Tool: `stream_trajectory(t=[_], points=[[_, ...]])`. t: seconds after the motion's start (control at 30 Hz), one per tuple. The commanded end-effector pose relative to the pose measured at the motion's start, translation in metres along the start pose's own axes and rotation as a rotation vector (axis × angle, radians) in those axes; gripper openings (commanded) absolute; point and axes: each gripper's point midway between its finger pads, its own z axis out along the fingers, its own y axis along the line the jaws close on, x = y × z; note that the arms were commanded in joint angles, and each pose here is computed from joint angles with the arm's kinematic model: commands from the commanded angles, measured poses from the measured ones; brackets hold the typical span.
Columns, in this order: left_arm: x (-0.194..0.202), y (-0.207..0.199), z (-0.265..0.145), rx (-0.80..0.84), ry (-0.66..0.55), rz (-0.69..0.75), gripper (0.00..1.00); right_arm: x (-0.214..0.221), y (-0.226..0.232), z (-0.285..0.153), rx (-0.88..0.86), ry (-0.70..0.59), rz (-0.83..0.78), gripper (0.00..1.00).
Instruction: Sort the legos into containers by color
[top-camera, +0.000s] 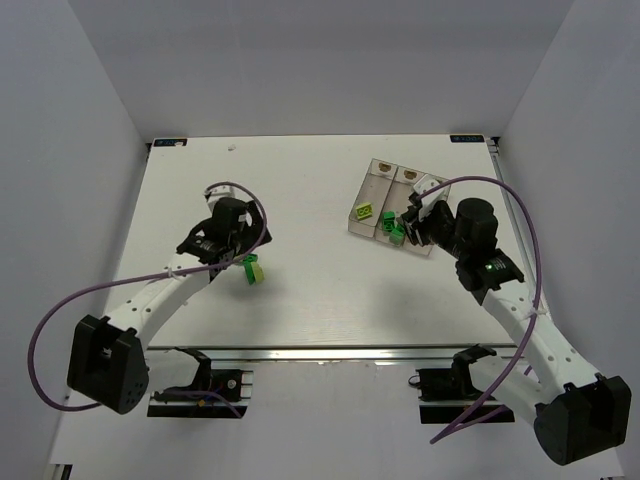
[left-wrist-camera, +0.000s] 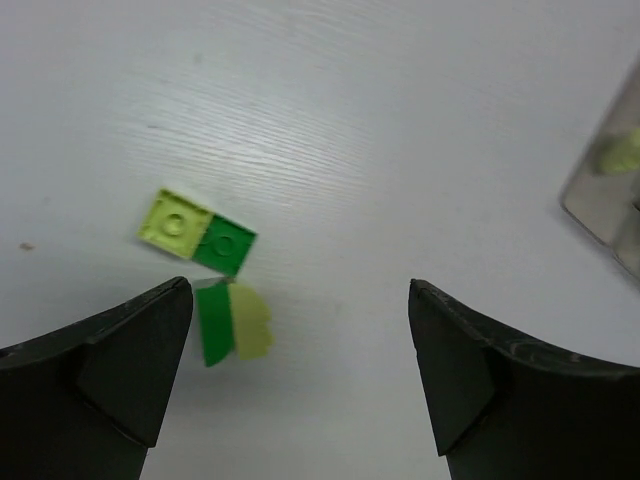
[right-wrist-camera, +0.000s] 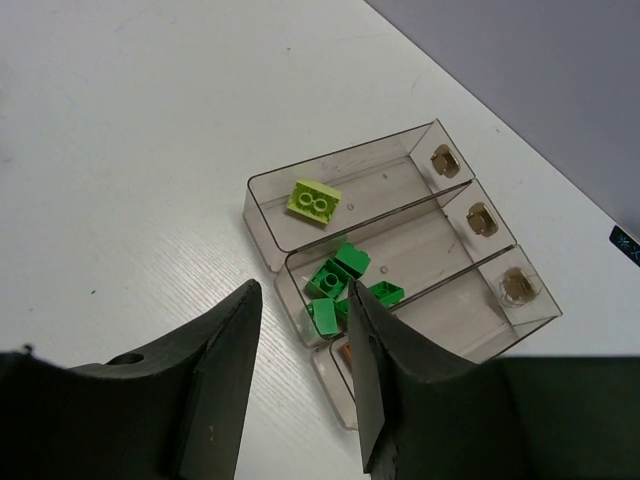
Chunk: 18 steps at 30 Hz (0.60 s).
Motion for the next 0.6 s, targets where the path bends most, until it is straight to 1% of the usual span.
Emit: stream_trajectory(t=[0.0, 0.03, 0.1, 0.17, 0.43, 0.57], points=[[-0.007, 0.043, 0.007, -0.188, -0.016, -0.111, 0.98, -0.014, -0.003, 0.0, -0.01, -0.034, -0.024, 0.46], [-0.007, 0.05, 0.01, -0.23, -0.016, -0.131, 0.98, -0.013, -0.003, 0.001, -0.011, -0.032, -0.023, 0.46], [0.003, 0.066, 0.022, -0.327, 0.023, -0.194, 0.98, -0.016, -0.002, 0.0, -0.013, -0.038, -0.025, 0.47], [0.007, 0.073, 0.025, -0.362, 0.047, -0.219, 0.98, -0.016, -0.002, 0.0, -0.014, -0.04, -0.026, 0.47], [0.015, 0.071, 0.043, -0.379, 0.084, -0.267, 0.98, -0.016, -0.001, 0.0, -0.018, -0.042, -0.029, 0.47], [0.007, 0.072, 0.052, -0.405, 0.076, -0.282, 0.98, -0.017, -0.001, -0.001, -0.019, -0.044, -0.033, 0.48]])
